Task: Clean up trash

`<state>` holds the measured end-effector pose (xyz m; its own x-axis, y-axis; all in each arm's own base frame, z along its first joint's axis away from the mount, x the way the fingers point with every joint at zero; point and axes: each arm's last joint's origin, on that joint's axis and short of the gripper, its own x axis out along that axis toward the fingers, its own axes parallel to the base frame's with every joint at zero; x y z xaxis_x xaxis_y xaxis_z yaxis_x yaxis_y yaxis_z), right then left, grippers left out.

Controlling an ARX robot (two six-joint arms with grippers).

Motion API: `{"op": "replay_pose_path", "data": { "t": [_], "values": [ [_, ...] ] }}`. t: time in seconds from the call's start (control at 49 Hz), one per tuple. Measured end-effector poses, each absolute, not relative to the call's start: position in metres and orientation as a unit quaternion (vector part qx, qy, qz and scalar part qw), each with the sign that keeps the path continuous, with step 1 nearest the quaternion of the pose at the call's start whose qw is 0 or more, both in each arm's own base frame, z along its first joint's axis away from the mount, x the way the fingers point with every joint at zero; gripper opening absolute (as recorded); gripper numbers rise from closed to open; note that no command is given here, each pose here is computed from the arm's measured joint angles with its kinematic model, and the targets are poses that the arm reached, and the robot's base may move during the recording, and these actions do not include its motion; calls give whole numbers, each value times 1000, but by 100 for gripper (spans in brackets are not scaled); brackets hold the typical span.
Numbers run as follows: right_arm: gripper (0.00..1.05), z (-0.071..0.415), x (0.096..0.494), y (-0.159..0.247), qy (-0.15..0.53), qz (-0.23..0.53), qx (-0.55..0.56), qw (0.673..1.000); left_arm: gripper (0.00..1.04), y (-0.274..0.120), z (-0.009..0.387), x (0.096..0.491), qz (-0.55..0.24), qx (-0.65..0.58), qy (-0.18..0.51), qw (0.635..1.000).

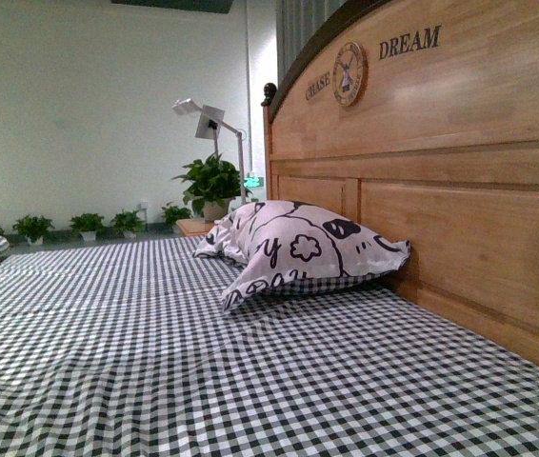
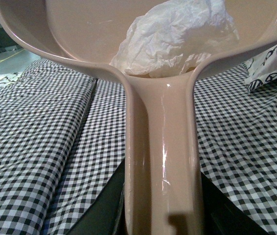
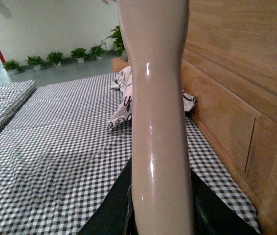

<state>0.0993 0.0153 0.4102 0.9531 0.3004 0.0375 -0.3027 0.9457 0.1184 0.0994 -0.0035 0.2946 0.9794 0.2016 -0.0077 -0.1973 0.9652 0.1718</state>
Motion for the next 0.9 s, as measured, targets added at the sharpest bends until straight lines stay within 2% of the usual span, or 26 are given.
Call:
{"op": "replay_pose_path", "data": {
  "t": [0.899],
  "values": [
    [20, 410, 99, 15, -10, 153, 62, 986, 26, -4, 295, 99, 101, 85, 12, 991]
  ]
}}
